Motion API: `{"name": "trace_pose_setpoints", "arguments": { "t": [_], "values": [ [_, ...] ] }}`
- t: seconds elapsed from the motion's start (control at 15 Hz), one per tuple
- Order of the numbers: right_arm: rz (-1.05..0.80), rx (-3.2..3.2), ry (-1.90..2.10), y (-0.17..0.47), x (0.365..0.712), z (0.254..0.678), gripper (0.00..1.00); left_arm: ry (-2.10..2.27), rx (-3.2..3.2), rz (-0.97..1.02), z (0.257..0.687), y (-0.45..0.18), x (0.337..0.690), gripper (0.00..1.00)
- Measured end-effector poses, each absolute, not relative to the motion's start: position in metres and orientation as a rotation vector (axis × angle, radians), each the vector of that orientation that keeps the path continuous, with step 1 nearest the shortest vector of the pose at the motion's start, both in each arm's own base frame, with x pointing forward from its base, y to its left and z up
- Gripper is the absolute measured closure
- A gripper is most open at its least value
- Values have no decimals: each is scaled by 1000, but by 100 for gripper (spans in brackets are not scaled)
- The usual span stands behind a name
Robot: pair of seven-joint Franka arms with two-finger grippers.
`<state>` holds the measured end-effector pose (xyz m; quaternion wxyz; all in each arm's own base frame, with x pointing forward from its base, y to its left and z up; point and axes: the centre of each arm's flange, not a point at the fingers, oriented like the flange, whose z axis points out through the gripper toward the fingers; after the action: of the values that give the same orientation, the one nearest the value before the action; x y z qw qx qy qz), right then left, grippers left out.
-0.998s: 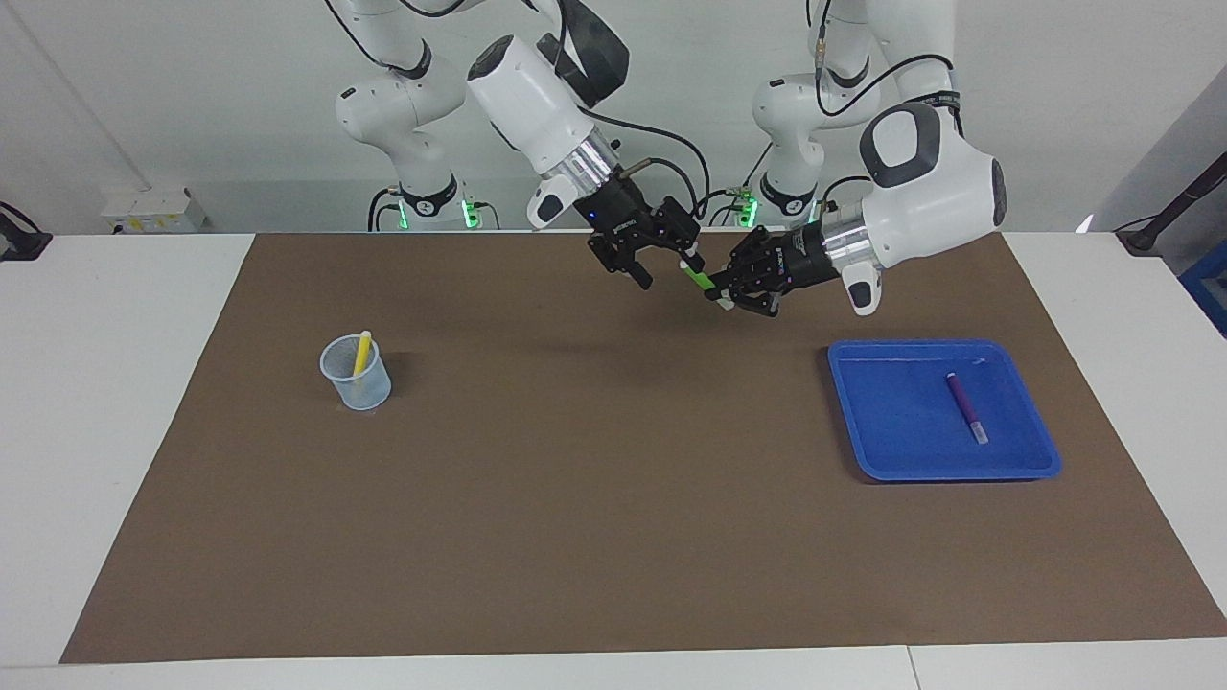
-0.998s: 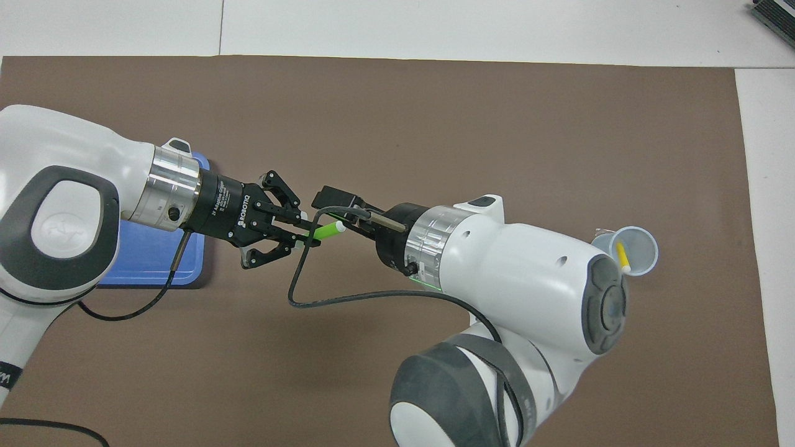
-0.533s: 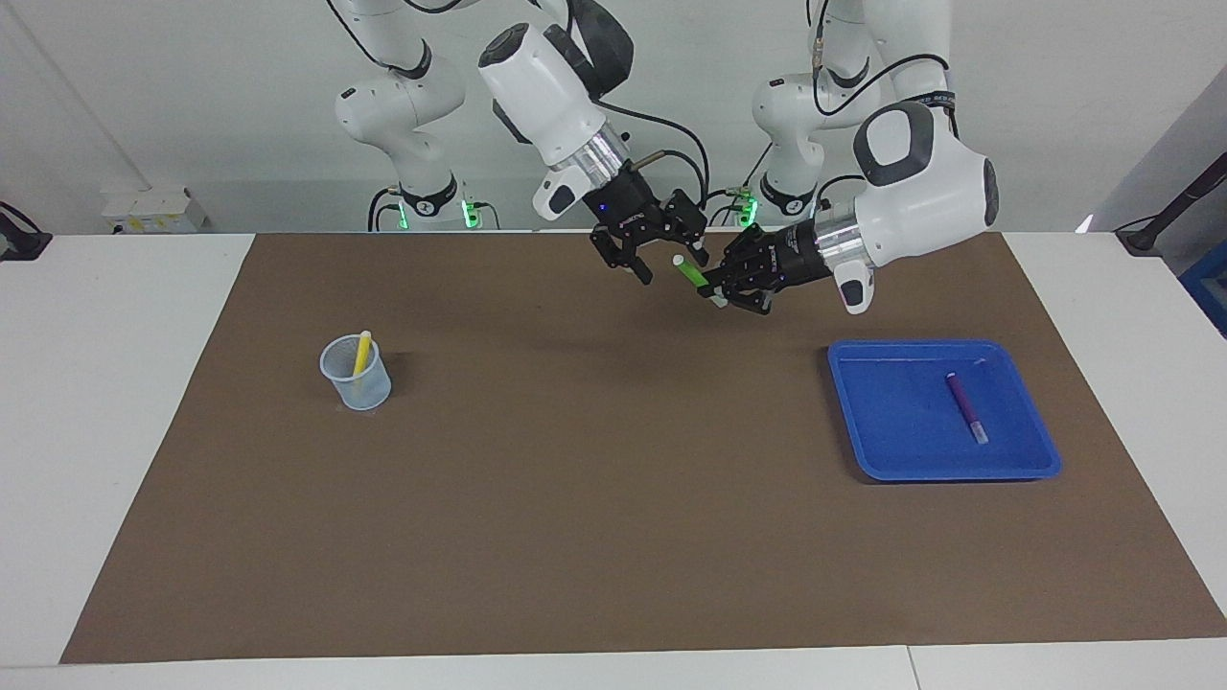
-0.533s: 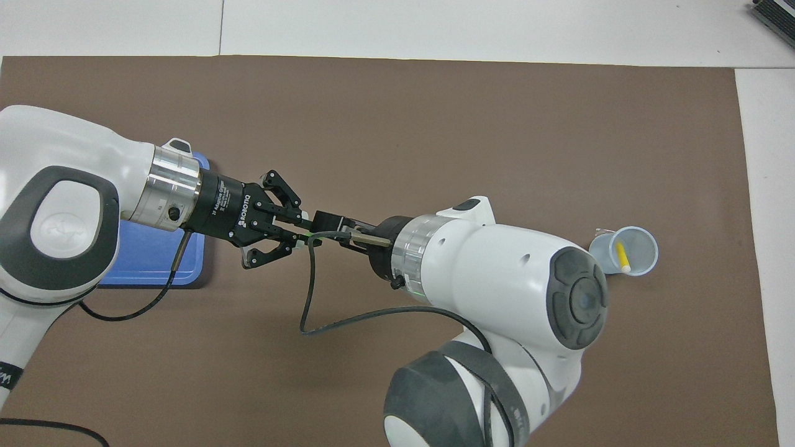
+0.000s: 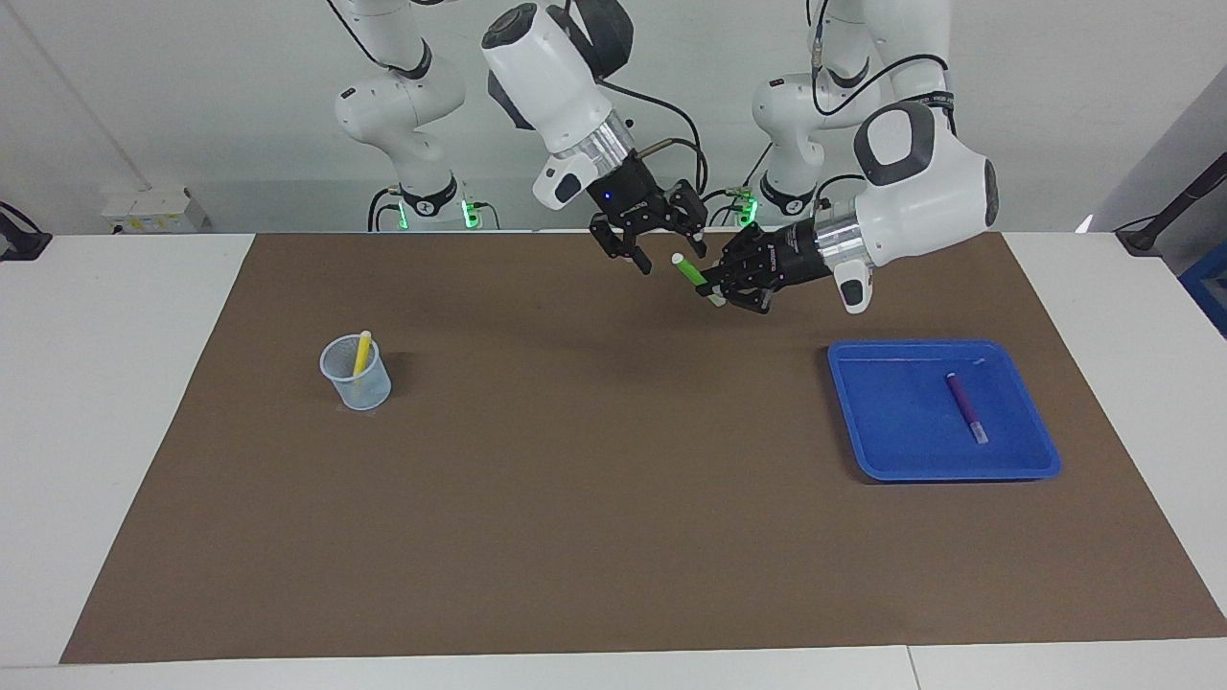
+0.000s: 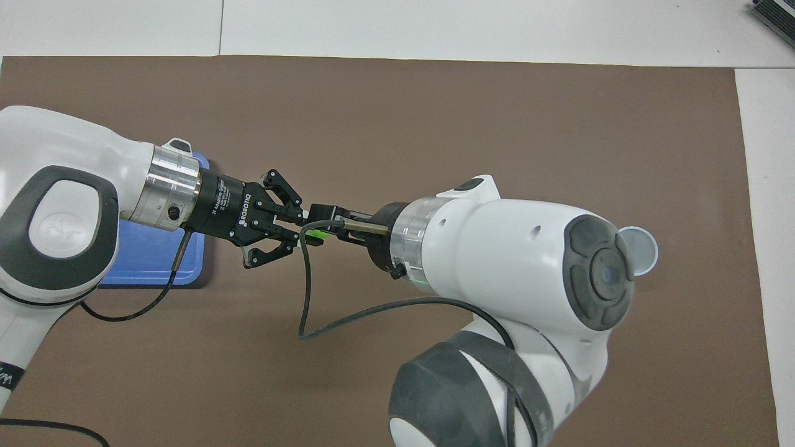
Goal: Transfer and insert pens with both arms
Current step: 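Open the left gripper while the right gripper pulls the green pen away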
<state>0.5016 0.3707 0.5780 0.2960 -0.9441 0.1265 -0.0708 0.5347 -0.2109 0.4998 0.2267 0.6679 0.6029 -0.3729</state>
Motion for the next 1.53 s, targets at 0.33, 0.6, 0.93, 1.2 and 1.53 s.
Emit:
{"name": "trace_pose_setpoints", "arguments": {
  "t": [0.33, 0.6, 0.93, 1.2, 1.53],
  "values": [
    [-221, -2556, 306, 373, 505, 573, 12, 1662, 1839, -1028, 500, -211, 535, 82],
    [-225, -2553, 305, 373, 506, 575, 18, 1659, 1831, -1034, 501, -211, 535, 82],
    [-228, -2552, 305, 373, 506, 576, 40, 1656, 1820, -1042, 501, -212, 535, 82],
    [-228, -2551, 304, 373, 506, 576, 48, 1654, 1815, -1046, 502, -212, 535, 82],
    [-225, -2547, 317, 376, 505, 577, 82, 1658, 1809, -1059, 498, -213, 533, 82]
  ]
}}
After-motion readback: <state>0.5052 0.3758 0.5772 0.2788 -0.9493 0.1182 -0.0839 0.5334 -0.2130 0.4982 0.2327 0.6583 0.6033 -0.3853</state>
